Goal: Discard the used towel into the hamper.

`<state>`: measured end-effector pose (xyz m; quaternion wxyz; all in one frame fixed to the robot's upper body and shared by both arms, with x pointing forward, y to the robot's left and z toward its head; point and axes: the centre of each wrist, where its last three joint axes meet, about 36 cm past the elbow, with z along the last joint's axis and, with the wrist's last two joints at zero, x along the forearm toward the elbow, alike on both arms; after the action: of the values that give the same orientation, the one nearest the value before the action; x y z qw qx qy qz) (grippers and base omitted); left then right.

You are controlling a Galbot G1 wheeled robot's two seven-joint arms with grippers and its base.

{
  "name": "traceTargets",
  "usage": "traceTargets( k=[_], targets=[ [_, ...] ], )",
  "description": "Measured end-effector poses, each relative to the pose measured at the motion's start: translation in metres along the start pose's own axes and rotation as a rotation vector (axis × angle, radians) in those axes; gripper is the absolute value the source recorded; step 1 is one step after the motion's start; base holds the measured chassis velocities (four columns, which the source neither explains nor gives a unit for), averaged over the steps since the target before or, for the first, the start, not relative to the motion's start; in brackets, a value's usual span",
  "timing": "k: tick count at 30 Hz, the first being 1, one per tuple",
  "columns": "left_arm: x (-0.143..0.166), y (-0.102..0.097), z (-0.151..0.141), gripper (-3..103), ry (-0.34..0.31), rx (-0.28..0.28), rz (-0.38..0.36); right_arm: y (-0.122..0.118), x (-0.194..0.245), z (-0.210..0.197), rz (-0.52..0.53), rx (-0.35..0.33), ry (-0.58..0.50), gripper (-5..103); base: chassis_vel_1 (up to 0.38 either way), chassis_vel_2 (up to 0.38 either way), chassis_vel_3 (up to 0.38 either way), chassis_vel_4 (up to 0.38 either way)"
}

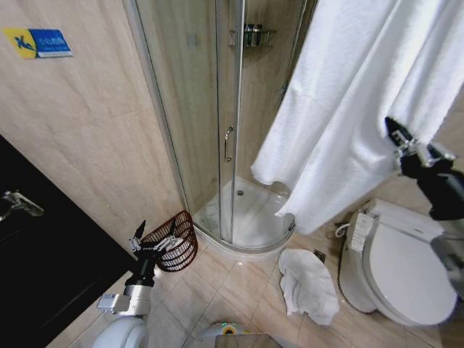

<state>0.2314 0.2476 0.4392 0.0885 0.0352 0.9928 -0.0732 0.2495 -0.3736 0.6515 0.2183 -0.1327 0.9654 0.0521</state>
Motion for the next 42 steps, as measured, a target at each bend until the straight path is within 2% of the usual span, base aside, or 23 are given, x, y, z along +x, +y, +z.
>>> traceTargets(
  k=[18, 35, 37, 39, 40, 42],
  targets=[
    [0.0, 0.0, 0.0, 100, 0.0, 0.0, 0.0, 0.006, 0.034, 0.067, 0.027, -0.013, 0.075, 2, 0.0, 0.0, 0.0, 0.0],
    [0.0, 0.0, 0.0, 100, 0.0, 0.0, 0.0, 0.007, 0.041, 0.083, 0.029, -0.02, 0.087, 2, 0.0, 0.0, 0.0, 0.0],
    [0.0, 0.0, 0.0, 100, 0.0, 0.0, 0.0, 0.007, 0.039, 0.082, 0.025, -0.005, 0.074, 2, 0.0, 0.0, 0.0, 0.0],
    [0.0, 0.0, 0.0, 100, 0.0, 0.0, 0.0, 0.008, 0.03, 0.067, -0.005, 0.072, 0.028, 2, 0.0, 0.0, 0.0, 0.0],
    [0.0, 0.0, 0.0, 100, 0.0, 0.0, 0.0, 0.008, 0.03, 0.067, -0.005, 0.072, 0.028, 2, 0.0, 0.0, 0.0, 0.0],
    [0.0, 0.0, 0.0, 100, 0.0, 0.0, 0.0, 0.004, 0.021, 0.044, -0.036, 0.199, -0.005, 2, 0.0, 0.0, 0.0, 0.0]
  ],
)
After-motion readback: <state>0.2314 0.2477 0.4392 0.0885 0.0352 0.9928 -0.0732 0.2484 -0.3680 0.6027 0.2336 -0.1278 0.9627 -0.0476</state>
